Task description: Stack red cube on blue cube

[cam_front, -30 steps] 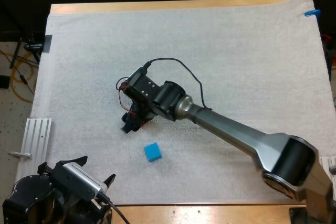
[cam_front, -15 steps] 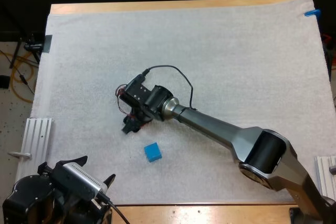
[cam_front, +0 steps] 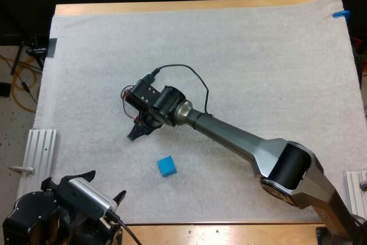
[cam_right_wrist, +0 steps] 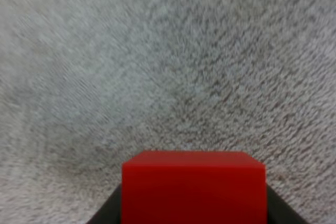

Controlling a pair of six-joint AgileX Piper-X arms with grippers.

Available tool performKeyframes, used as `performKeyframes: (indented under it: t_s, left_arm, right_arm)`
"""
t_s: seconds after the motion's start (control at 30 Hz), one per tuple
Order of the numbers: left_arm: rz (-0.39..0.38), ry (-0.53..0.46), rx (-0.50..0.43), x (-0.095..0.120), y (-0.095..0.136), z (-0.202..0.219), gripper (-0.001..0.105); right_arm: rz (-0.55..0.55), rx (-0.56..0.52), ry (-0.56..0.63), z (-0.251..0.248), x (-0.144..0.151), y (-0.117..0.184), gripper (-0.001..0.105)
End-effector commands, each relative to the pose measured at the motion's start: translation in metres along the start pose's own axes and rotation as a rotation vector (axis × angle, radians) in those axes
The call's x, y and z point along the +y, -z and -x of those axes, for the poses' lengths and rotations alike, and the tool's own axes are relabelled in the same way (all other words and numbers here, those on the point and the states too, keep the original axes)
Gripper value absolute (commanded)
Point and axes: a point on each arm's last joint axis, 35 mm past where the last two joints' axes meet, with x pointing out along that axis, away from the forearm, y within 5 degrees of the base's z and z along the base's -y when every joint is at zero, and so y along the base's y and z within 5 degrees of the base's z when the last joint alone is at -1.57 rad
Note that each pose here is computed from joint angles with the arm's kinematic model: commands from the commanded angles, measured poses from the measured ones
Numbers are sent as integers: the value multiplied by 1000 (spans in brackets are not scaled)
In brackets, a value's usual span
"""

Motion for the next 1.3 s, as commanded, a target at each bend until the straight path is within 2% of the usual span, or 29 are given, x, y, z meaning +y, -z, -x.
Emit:
performKeyframes:
  t_s: [0.0,0.2,0.33,0.53,0.83,1.27]
  left_arm:
    - [-9,9,-8,-1,-1,2,67]
    - [-9,9,-8,-1,-1,2,67]
    - [-9,9,-8,-1,-1,2,67]
    - [-9,9,-8,-1,-1,2,67]
    - [-9,9,-8,-1,-1,2,67]
    - [-9,9,-13,-1,-2,2,67]
  right_arm:
    - [2,-38,12,27,-3,-10,13]
    - [19,-116,51,96,-6,-20,13]
    - [16,-98,47,135,-6,-13,13]
    - [29,-58,27,163,6,-5,13]
    - [28,34,11,151,42,13,13]
    - [-21,45,-28,121,54,51,13]
